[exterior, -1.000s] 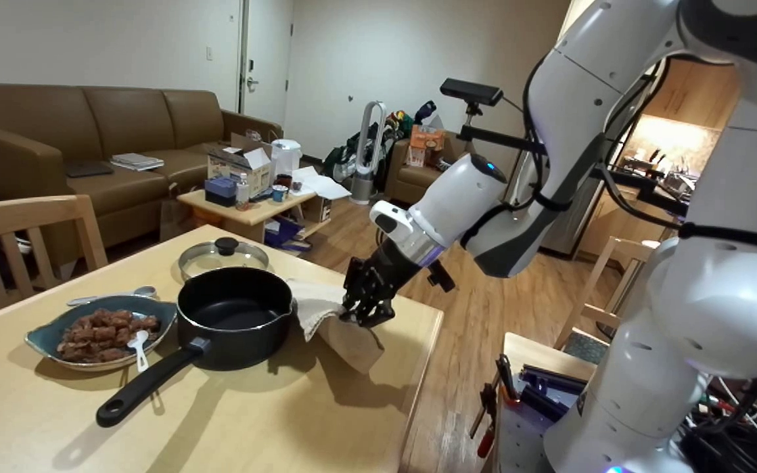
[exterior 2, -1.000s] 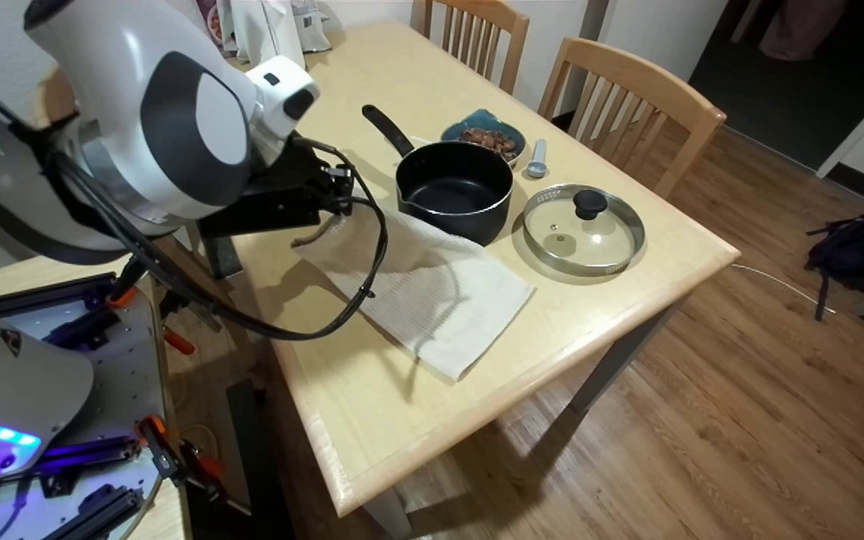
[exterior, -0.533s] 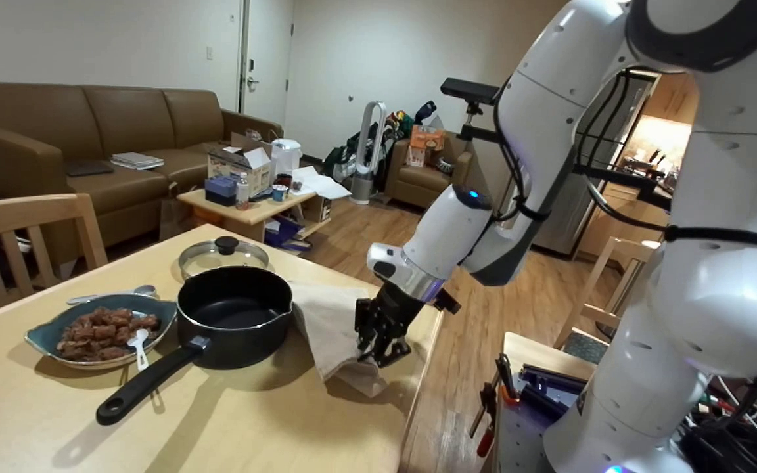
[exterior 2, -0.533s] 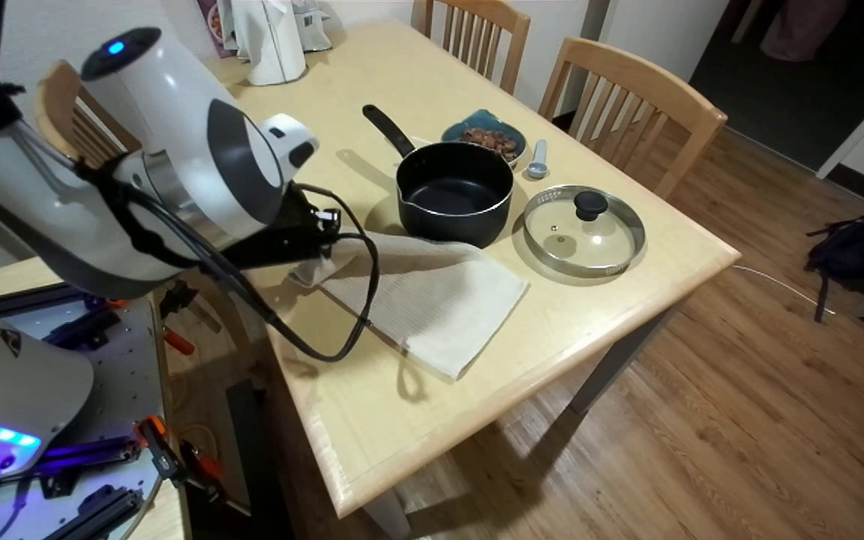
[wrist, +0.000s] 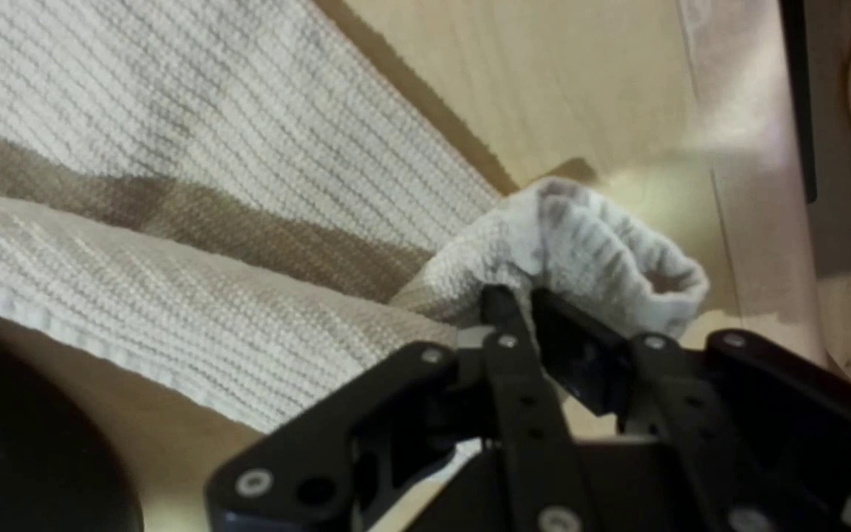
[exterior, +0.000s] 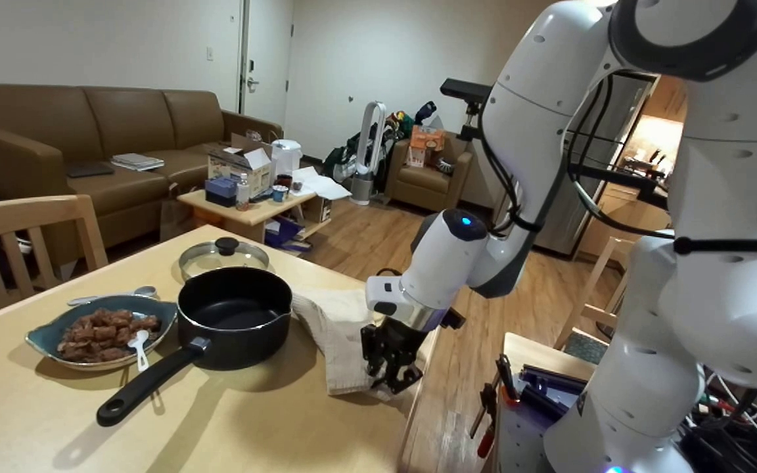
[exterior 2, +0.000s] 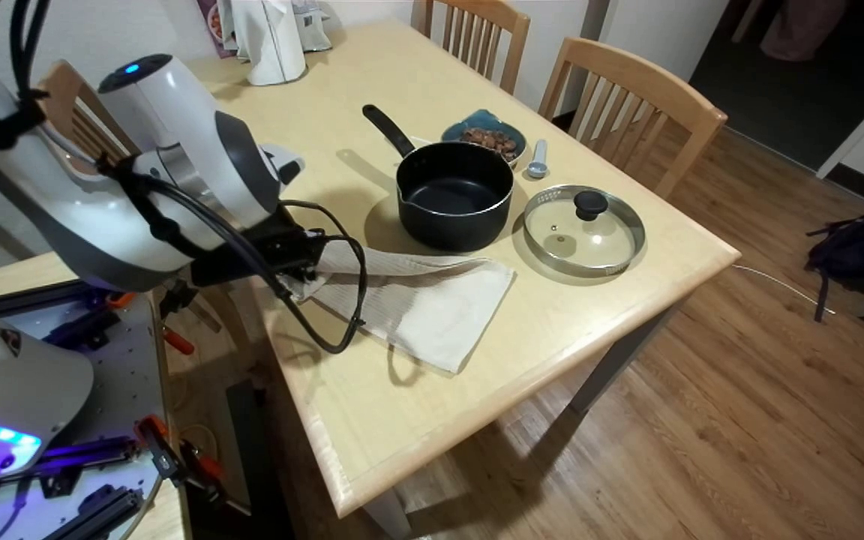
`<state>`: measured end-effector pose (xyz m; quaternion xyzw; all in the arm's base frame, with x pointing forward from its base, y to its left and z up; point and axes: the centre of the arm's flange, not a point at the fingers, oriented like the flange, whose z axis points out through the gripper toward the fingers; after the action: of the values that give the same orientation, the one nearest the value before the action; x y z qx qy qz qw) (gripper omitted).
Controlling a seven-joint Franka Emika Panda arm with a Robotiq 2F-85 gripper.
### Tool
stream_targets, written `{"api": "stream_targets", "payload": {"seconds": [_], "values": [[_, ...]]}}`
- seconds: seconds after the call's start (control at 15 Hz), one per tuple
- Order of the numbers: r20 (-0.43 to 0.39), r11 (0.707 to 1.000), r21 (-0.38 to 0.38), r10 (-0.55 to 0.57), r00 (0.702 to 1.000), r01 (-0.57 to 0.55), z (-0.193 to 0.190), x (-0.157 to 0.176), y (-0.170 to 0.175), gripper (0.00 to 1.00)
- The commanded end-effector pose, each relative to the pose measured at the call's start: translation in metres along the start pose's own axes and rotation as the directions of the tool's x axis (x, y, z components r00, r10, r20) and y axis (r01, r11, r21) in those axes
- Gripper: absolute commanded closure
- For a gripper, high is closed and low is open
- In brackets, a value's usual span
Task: Fold the towel
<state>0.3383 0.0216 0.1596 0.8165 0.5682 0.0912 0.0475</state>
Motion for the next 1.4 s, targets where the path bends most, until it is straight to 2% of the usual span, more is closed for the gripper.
{"api": "stream_targets", "payload": {"seconds": [0.0, 0.2, 0.33, 0.6, 0.8, 1.2, 1.33], "values": [[0.107, 0.998, -0.003, -0.061, 0.992, 0.062, -0.060, 0.031, 0.033, 0.97], [0.098, 0.985, -0.130, -0.104, 0.990, 0.116, -0.066, 0.044, 0.024, 0.97], [0.090, 0.963, -0.235, -0.117, 0.989, 0.136, -0.079, 0.057, 0.027, 0.97], [0.052, 0.922, -0.366, -0.114, 0.992, 0.125, -0.142, 0.085, 0.048, 0.97], [0.021, 0.932, -0.349, -0.092, 0.996, 0.094, -0.183, 0.092, 0.072, 0.97], [-0.085, 0.972, -0.235, -0.027, 0.996, 0.006, -0.179, 0.059, 0.095, 0.97], [-0.106, 0.977, -0.212, 0.012, 0.994, -0.035, -0.176, 0.046, 0.097, 0.97]]}}
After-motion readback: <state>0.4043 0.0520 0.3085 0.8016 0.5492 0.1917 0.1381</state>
